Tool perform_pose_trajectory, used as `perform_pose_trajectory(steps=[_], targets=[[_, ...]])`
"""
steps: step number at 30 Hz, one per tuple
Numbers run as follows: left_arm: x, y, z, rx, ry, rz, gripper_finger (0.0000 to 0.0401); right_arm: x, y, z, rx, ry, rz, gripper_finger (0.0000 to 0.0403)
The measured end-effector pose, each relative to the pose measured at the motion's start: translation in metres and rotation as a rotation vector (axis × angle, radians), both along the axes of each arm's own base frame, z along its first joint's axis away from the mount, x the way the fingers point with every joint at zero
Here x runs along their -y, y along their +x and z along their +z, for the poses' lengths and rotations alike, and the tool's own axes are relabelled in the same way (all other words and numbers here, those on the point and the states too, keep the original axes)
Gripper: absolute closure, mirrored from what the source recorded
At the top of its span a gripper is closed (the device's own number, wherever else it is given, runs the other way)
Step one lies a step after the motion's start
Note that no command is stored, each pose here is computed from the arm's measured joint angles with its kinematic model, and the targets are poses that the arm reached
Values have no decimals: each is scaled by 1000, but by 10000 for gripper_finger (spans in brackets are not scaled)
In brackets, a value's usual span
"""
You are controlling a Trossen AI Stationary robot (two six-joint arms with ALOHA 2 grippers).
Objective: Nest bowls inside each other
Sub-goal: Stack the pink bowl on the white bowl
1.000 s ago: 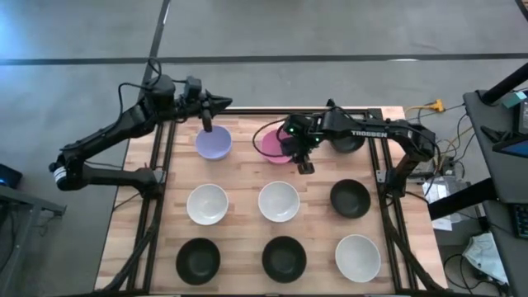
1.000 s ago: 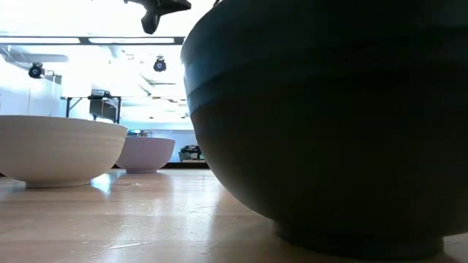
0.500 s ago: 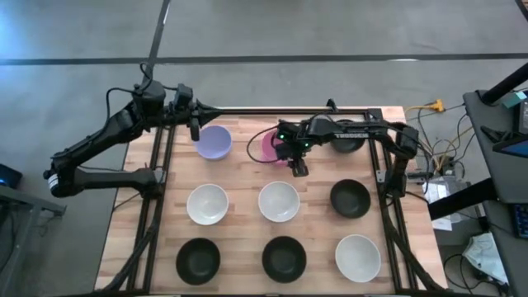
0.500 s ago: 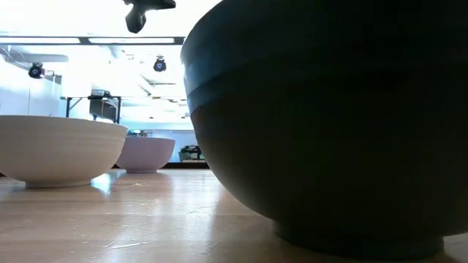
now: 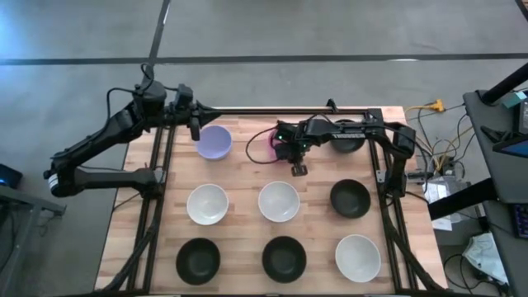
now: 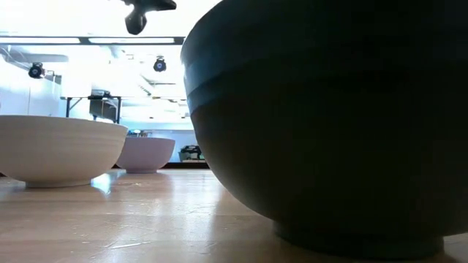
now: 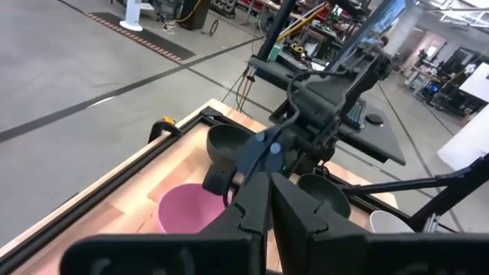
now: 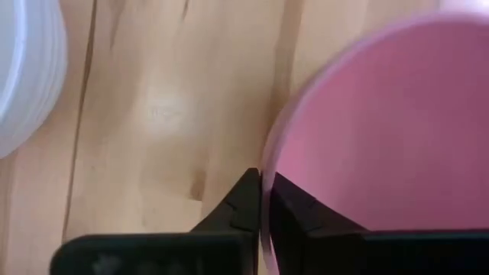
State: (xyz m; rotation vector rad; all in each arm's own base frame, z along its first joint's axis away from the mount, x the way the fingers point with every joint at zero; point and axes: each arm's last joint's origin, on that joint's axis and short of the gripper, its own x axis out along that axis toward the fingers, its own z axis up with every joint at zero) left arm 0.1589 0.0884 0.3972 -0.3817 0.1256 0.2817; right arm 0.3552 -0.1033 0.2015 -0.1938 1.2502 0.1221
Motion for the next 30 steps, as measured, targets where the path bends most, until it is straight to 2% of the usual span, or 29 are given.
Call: perform_pose_trajectory(steps=[5, 11, 13, 15, 19, 21, 23, 26, 27, 30], targets=[[-1, 2, -1, -5, 6, -2, 401, -2, -6, 31, 58, 8, -63, 393], [-3, 5, 4, 43, 31, 5, 401, -10, -26, 76, 192, 63, -227, 394], [-4, 6, 6, 68, 46, 5, 401, -16, -33, 85, 234, 140, -269, 394], [-4, 7, 7, 72, 47, 5, 401, -26, -37, 93, 284, 258, -258, 394], [-5, 8, 6, 68, 48, 4, 401, -56, -42, 104, 320, 467, -142, 394], [-5, 9, 4, 63, 46, 4, 401, -77, -42, 106, 312, 515, -30, 394], [-6, 10, 4, 61, 49, 3, 401, -102, -41, 107, 315, 514, 135, 394], [-7, 11, 2, 51, 52, 2, 401, -138, -40, 109, 339, 452, 404, 394], [-7, 11, 2, 47, 64, 1, 401, -148, -38, 109, 341, 411, 449, 394], [-7, 11, 2, 41, 90, -4, 401, -170, -33, 101, 321, 175, 450, 394]])
